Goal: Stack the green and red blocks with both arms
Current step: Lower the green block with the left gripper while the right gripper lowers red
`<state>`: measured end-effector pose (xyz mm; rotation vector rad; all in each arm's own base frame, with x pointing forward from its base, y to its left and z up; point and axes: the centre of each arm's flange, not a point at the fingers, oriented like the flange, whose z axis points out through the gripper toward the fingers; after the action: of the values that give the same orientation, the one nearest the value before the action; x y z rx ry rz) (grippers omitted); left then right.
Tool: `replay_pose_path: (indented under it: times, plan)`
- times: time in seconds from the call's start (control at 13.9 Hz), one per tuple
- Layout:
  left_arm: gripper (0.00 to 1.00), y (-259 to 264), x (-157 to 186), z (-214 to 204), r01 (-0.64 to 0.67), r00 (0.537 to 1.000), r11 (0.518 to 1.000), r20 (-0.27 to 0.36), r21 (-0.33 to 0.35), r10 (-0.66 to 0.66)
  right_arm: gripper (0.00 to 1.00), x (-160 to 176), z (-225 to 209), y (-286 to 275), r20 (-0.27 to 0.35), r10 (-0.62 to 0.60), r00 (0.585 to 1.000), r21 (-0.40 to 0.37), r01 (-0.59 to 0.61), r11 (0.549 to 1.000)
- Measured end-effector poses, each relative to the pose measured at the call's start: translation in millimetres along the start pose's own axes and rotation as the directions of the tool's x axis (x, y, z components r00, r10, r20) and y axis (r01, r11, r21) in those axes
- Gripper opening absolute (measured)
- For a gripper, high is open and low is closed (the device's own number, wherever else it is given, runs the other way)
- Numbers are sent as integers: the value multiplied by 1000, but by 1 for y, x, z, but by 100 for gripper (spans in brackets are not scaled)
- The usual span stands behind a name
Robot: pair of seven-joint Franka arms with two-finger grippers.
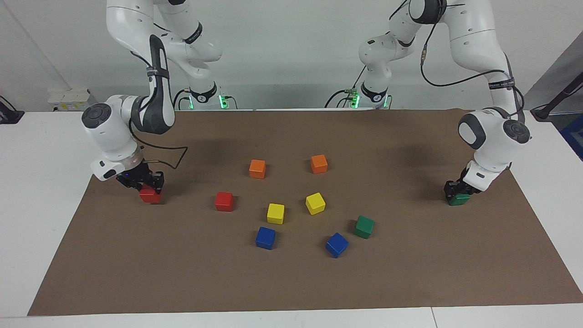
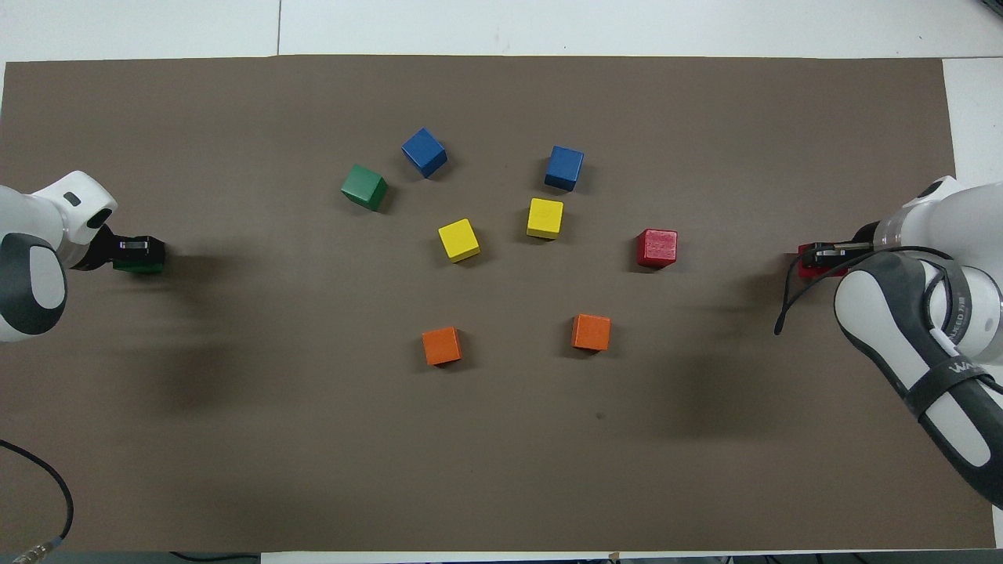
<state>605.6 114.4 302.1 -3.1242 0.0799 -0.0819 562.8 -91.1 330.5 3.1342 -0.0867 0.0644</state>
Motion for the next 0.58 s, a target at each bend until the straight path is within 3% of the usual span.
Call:
replay_pose_path:
  times: [0.14,0.43,0.58]
  plan:
    - [59,0,1,-1,-43,999,999,-7,2,43,55,0,6,3,0,4,1000,-1,-4,1000]
    - [100,0,1,-1,-64,998,998,-9,2,64,55,-3,16,3,-1,-37,999,-2,37,999]
    - [100,1,3,-4,-68,998,998,-13,2,68,55,-4,18,3,0,-66,998,-2,66,998]
